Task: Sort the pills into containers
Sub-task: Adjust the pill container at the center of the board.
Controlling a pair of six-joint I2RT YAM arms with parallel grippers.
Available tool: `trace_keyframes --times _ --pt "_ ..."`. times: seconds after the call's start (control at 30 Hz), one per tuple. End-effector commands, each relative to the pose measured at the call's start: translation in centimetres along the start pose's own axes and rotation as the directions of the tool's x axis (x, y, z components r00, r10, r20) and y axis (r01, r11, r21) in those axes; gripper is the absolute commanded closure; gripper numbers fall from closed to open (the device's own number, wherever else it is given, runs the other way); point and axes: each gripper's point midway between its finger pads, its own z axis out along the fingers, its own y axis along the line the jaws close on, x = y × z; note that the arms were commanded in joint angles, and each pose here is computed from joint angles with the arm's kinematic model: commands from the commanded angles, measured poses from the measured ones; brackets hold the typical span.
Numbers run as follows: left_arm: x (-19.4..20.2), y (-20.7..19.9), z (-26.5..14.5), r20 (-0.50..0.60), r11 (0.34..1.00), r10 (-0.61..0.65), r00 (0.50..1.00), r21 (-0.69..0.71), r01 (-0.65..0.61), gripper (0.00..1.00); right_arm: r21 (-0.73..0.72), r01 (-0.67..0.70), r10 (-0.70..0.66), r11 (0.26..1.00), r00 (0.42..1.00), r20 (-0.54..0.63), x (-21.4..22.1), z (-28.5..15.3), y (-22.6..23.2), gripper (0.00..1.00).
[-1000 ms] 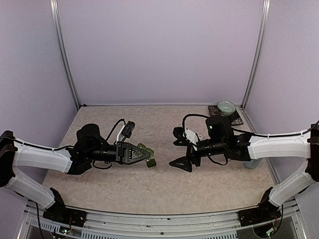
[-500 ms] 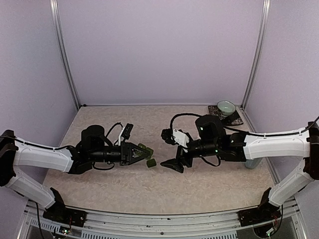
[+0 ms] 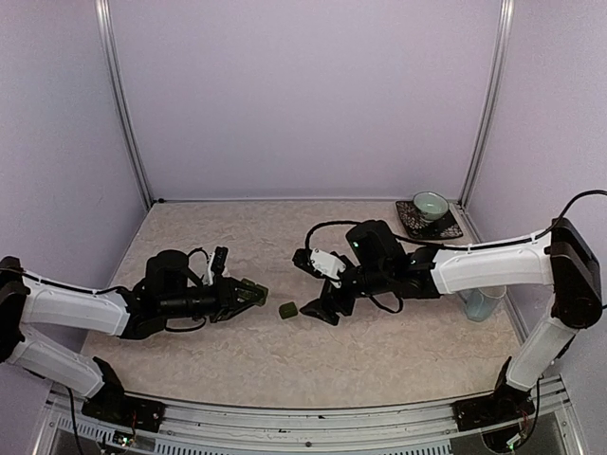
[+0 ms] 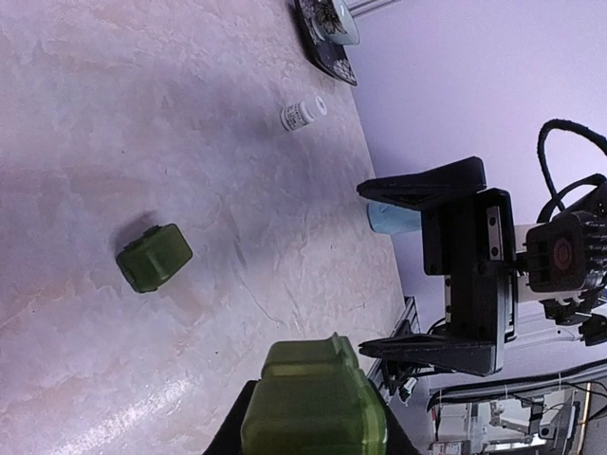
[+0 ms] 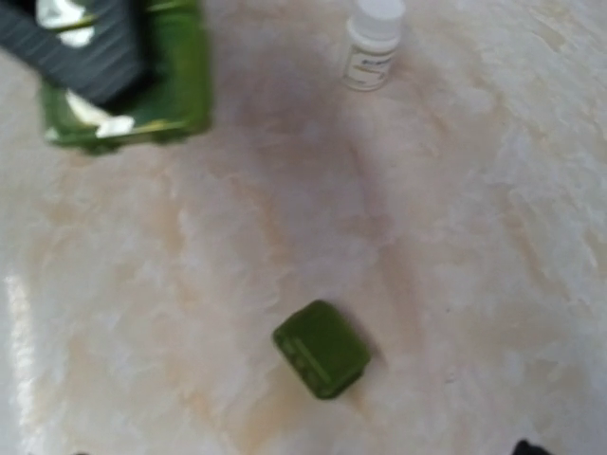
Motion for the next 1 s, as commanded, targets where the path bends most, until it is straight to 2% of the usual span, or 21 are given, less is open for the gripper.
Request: trace_keyframes --times 0.0,0.3,0.47,0.7,0.83,0.97 --pt "-0.8 0.7 -0.9 0.055 0.999 -0.014 0.998 -0.031 0.015 0.83 -0.008 -0.052 0.052 0.999 0.999 -0.012 -0.2 0.8 -0.9 0.05" --pt "-0.9 2.3 -1.5 0.075 0.996 -0.044 0.996 -0.068 0.049 0.81 -0.014 -0.09 0.089 0.996 0.995 -0.043 0.0 2.7 -1.7 0.07" --pt "-0.9 2.2 -1.6 0.079 0.997 -0.05 0.996 -0.062 0.055 0.81 -0.056 -0.032 0.033 0.998 0.999 0.005 -1.0 2.7 -0.5 0.09" --pt "-0.8 3.0 -1.4 0.081 0.994 -0.064 0.995 -0.08 0.07 0.8 -0.001 -0.013 0.013 1.0 0.998 -0.063 0.8 4.3 -1.1 0.09" --pt "-0.4 3.4 -1.4 0.077 0.993 -0.077 0.994 -0.08 0.083 0.8 0.005 -0.02 0.02 1.0 0.998 -0.056 1.1 4.1 -1.1 0.09" --pt "-0.1 3.8 -1.3 0.07 0.992 -0.087 0.994 -0.084 0.093 0.75 0.021 -0.024 0.026 0.999 0.998 -0.061 1.4 4.1 -1.3 0.09"
